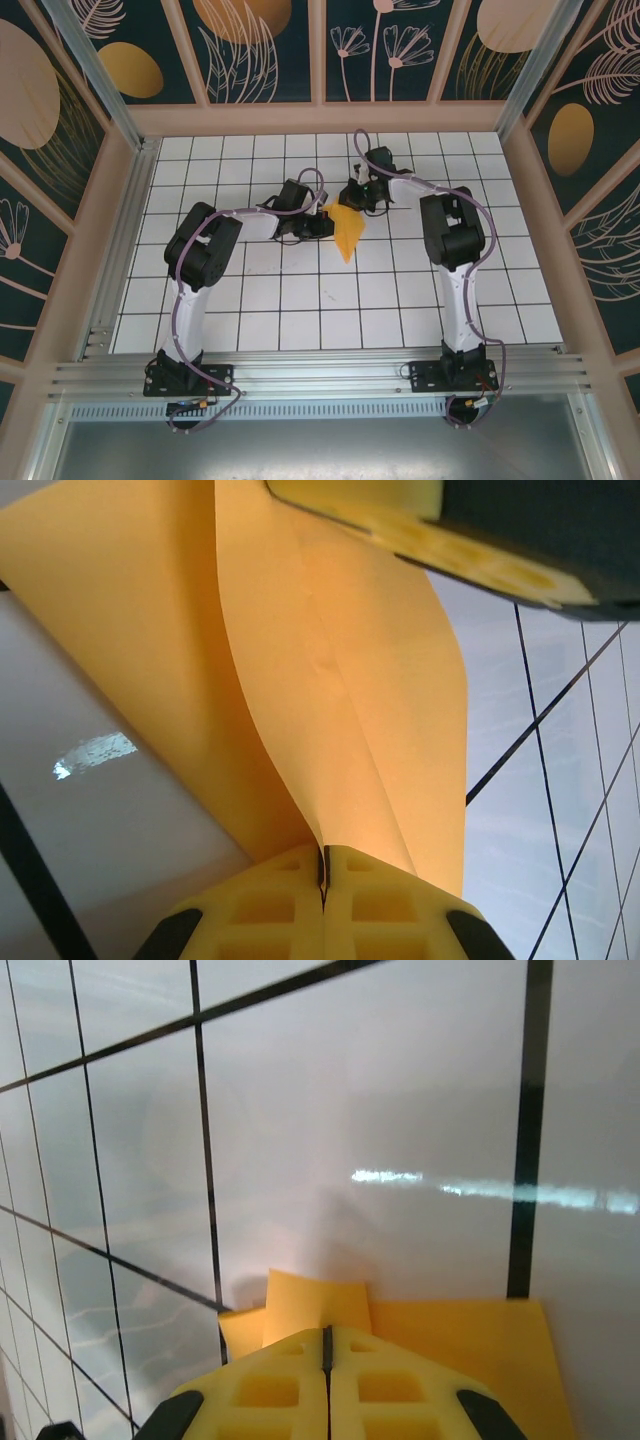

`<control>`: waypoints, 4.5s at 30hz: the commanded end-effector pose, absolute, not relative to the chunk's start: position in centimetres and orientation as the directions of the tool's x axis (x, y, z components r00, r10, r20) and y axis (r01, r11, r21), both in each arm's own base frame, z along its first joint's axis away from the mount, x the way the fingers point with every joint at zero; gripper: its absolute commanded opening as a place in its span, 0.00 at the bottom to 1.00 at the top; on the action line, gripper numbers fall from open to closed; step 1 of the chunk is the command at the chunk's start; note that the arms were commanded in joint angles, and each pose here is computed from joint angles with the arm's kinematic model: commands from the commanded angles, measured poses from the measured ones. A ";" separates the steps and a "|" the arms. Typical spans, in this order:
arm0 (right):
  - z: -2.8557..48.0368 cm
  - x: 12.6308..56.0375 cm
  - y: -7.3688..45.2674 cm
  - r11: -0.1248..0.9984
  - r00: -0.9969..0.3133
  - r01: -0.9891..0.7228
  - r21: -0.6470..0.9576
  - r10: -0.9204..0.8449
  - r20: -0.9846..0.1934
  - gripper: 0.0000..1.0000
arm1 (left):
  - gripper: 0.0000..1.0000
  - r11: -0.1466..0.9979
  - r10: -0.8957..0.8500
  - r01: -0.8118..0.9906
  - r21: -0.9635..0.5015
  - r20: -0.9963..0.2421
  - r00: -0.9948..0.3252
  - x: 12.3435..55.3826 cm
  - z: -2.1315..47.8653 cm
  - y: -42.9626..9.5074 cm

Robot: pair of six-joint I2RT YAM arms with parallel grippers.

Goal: Fold a paper plane with a square sheet of paper (pick it up from the middle)

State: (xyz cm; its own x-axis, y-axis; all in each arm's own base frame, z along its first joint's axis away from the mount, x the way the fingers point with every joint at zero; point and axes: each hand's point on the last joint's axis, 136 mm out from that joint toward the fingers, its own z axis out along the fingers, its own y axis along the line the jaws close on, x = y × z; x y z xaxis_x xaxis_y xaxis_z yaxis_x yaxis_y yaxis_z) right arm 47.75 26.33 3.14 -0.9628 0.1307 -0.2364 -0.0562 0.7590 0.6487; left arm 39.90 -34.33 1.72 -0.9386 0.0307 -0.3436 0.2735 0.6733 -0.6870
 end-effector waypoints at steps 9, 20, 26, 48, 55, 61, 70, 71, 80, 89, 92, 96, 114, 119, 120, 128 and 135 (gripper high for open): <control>-1.2 49.0 24.4 0.825 -0.965 0.027 0.565 0.169 -0.201 0.09 | 0.00 0.797 0.019 0.171 -0.579 -0.259 -0.966 38.7 -3.3 -30.8; -0.2 51.0 25.1 0.838 -0.957 0.017 0.545 0.172 -0.234 0.09 | 0.00 0.804 0.014 0.159 -0.574 -0.250 -0.968 38.5 -3.6 -30.6; 0.2 52.1 24.7 0.867 -0.944 0.027 0.498 0.186 -0.274 0.09 | 0.00 0.807 0.011 0.157 -0.569 -0.251 -0.968 38.5 -3.7 -30.5; 7.3 39.9 25.7 0.711 -0.958 -0.103 0.696 0.118 -0.262 0.08 | 0.00 0.806 -0.005 0.150 -0.572 -0.260 -0.966 39.2 -3.2 -30.8; 5.1 35.5 25.7 0.691 -0.978 -0.081 0.718 0.084 -0.191 0.07 | 0.00 0.809 -0.004 0.149 -0.568 -0.259 -0.966 39.3 -3.3 -30.7; 3.5 34.4 25.6 0.692 -0.986 -0.055 0.720 0.077 -0.149 0.07 | 0.00 0.811 0.000 0.152 -0.565 -0.260 -0.966 39.3 -3.3 -30.7; 0.1 32.5 23.0 0.796 -0.992 0.010 0.605 0.085 -0.095 0.07 | 0.00 0.814 0.000 0.154 -0.560 -0.265 -0.964 39.4 -3.3 -30.7; 0.7 32.6 23.1 0.796 -0.990 -0.006 0.606 0.080 -0.115 0.07 | 0.00 0.814 0.001 0.156 -0.560 -0.267 -0.964 39.5 -3.2 -30.7; 5.7 33.6 25.6 0.713 -0.977 -0.104 0.694 0.059 -0.207 0.09 | 0.00 0.810 0.002 0.160 -0.564 -0.270 -0.963 39.5 -2.9 -30.8; 3.7 32.6 26.1 0.690 -0.987 -0.070 0.720 0.058 -0.151 0.09 | 0.00 0.807 0.012 0.173 -0.565 -0.278 -0.961 39.6 -2.6 -30.9; 2.9 32.1 26.3 0.680 -0.991 -0.061 0.731 0.048 -0.127 0.09 | 0.00 0.812 0.017 0.180 -0.556 -0.285 -0.958 39.7 -2.5 -30.8; 1.0 31.1 25.7 0.708 -0.996 -0.025 0.706 0.046 -0.081 0.09 | 0.00 0.813 0.017 0.180 -0.553 -0.285 -0.958 39.8 -2.5 -30.8; 2.9 29.9 26.6 0.690 -0.993 -0.077 0.720 0.011 -0.116 0.11 | 0.00 0.817 0.017 0.178 -0.549 -0.285 -0.958 39.7 -2.6 -30.7; 0.0 29.1 25.7 0.730 -0.997 -0.028 0.683 0.024 -0.067 0.11 | 0.00 0.812 0.020 0.183 -0.554 -0.288 -0.958 39.7 -2.3 -30.8; -0.3 29.0 25.7 0.730 -0.998 -0.022 0.683 0.022 -0.055 0.11 | 0.00 0.815 0.021 0.185 -0.550 -0.291 -0.957 39.7 -2.3 -30.7; -0.8 28.8 25.3 0.756 -0.999 -0.014 0.654 0.020 -0.045 0.11 | 0.09 0.799 0.002 0.205 -0.565 -0.339 -0.941 40.5 0.2 -31.1; -1.5 28.8 24.8 0.772 -0.998 -0.007 0.636 0.030 -0.047 0.09 | 0.29 0.799 -0.047 0.231 -0.556 -0.441 -0.896 42.4 5.3 -31.1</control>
